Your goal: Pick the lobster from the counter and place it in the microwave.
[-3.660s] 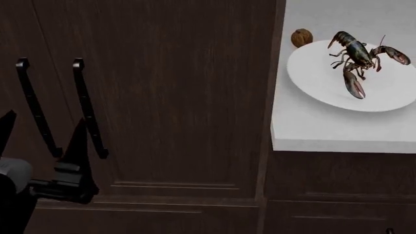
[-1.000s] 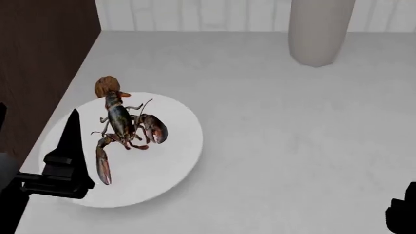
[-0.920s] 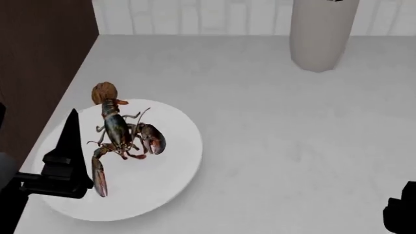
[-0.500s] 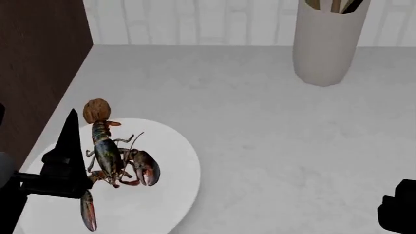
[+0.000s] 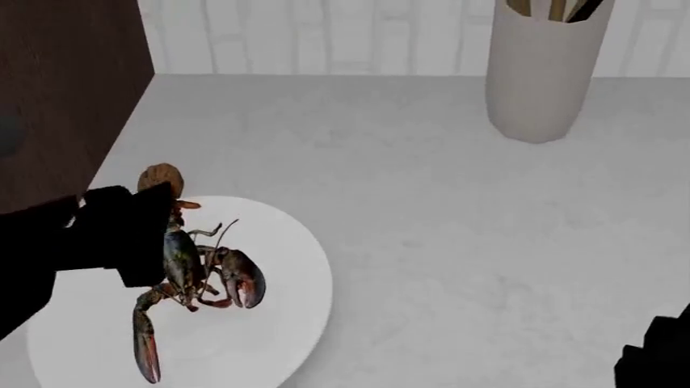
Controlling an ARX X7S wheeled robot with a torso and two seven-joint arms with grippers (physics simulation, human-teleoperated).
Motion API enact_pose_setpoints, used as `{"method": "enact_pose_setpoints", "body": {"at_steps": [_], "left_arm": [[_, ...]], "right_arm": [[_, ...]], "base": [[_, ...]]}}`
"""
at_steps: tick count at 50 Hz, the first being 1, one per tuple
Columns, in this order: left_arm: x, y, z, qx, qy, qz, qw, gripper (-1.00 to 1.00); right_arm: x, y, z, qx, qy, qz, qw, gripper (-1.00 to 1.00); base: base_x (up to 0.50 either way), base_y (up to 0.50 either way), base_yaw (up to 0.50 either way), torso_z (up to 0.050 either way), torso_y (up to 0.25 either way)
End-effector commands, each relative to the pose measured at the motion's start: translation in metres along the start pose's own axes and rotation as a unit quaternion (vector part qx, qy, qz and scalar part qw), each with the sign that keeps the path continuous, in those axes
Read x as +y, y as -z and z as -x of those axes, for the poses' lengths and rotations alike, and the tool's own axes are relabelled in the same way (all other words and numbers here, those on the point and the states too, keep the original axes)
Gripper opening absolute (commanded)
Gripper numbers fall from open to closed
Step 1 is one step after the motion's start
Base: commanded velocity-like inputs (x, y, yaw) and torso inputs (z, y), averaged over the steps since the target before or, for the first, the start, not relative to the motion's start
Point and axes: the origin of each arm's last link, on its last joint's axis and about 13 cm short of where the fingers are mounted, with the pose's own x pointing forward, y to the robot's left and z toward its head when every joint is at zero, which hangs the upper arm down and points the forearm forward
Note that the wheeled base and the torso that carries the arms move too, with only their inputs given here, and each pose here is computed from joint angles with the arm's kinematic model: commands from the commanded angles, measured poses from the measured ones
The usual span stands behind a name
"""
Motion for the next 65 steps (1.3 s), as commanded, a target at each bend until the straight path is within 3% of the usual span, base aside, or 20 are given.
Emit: {"method": "enact_pose_setpoints", "body": {"at_steps": [1, 9, 10, 11, 12, 13, 15, 17, 26, 46, 65], "left_arm": [[-0.004, -0.05, 0.013, 0.112, 0.026, 0.029, 0.993, 1.0], [-0.01, -0.077, 0.01, 0.15, -0.012, 0.041, 0.988, 1.0], [-0.012, -0.08, 0.009, 0.168, -0.018, 0.061, 0.984, 1.0], [-0.013, -0.083, 0.007, 0.164, -0.029, 0.049, 0.985, 1.0], [-0.015, -0.087, 0.006, 0.171, -0.036, 0.075, 0.982, 1.0], [-0.015, -0.087, 0.007, 0.17, -0.032, 0.066, 0.983, 1.0], [-0.018, -0.092, 0.003, 0.178, -0.036, 0.099, 0.978, 1.0], [-0.019, -0.094, 0.001, 0.178, -0.044, 0.097, 0.978, 1.0], [-0.016, -0.112, -0.029, 0.186, -0.061, 0.121, 0.973, 1.0], [-0.002, -0.107, -0.072, 0.203, -0.104, 0.147, 0.963, 1.0], [0.004, -0.09, -0.09, 0.227, -0.113, 0.145, 0.957, 1.0]], "right_arm": [[-0.002, -0.002, -0.001, -0.018, 0.003, -0.004, 1.0, 1.0], [0.0, -0.002, 0.0, -0.018, 0.001, -0.008, 1.0, 1.0], [0.0, -0.002, 0.0, -0.018, 0.0, -0.009, 1.0, 1.0], [0.0, -0.002, 0.001, -0.018, 0.0, -0.01, 1.0, 1.0], [0.001, -0.002, 0.001, -0.018, 0.0, -0.011, 1.0, 1.0], [0.001, -0.002, 0.001, -0.018, -0.001, -0.011, 1.0, 1.0], [0.001, -0.001, 0.002, -0.017, -0.002, -0.013, 1.0, 1.0], [0.002, -0.001, 0.002, -0.016, -0.002, -0.013, 1.0, 1.0], [0.003, -0.001, 0.003, -0.016, -0.006, -0.017, 1.0, 1.0], [0.002, -0.001, 0.002, -0.014, -0.008, -0.012, 1.0, 1.0], [0.001, -0.001, 0.002, -0.014, -0.007, -0.01, 1.0, 1.0]], "base": [[0.0, 0.0, 0.0, 0.0, 0.0], [0.0, 0.0, 0.0, 0.0, 0.0], [0.0, 0.0, 0.0, 0.0, 0.0], [0.0, 0.0, 0.0, 0.0, 0.0], [0.0, 0.0, 0.0, 0.0, 0.0], [0.0, 0.0, 0.0, 0.0, 0.0], [0.0, 0.0, 0.0, 0.0, 0.0], [0.0, 0.0, 0.0, 0.0, 0.0], [0.0, 0.0, 0.0, 0.0, 0.0], [0.0, 0.0, 0.0, 0.0, 0.0], [0.0, 0.0, 0.0, 0.0, 0.0]]}}
